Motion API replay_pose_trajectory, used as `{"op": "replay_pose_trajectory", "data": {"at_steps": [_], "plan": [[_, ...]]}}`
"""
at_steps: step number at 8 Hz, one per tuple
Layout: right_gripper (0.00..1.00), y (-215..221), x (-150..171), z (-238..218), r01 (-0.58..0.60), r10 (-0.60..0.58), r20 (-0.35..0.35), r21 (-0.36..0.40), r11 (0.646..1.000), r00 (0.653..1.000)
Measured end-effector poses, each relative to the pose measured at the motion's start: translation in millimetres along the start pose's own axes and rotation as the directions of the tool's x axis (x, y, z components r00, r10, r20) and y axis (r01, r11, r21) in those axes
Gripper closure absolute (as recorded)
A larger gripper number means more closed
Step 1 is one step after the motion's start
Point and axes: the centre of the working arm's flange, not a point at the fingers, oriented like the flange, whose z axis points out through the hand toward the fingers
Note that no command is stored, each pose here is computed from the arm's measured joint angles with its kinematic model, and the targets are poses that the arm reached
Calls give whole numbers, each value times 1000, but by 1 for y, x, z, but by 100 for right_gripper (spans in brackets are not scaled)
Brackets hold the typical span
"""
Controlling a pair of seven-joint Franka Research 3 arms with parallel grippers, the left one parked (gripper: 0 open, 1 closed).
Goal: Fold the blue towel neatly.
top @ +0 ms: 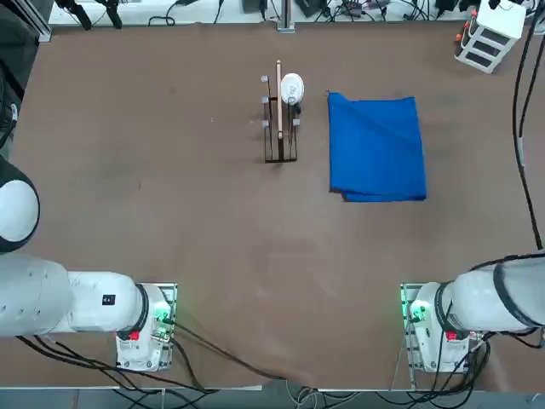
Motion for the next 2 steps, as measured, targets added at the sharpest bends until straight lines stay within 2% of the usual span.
{"op": "replay_pose_trajectory", "data": {"at_steps": [2], "plan": [[0, 0, -23, 0, -2, 2, -3, 5, 1000, 1000]]}}
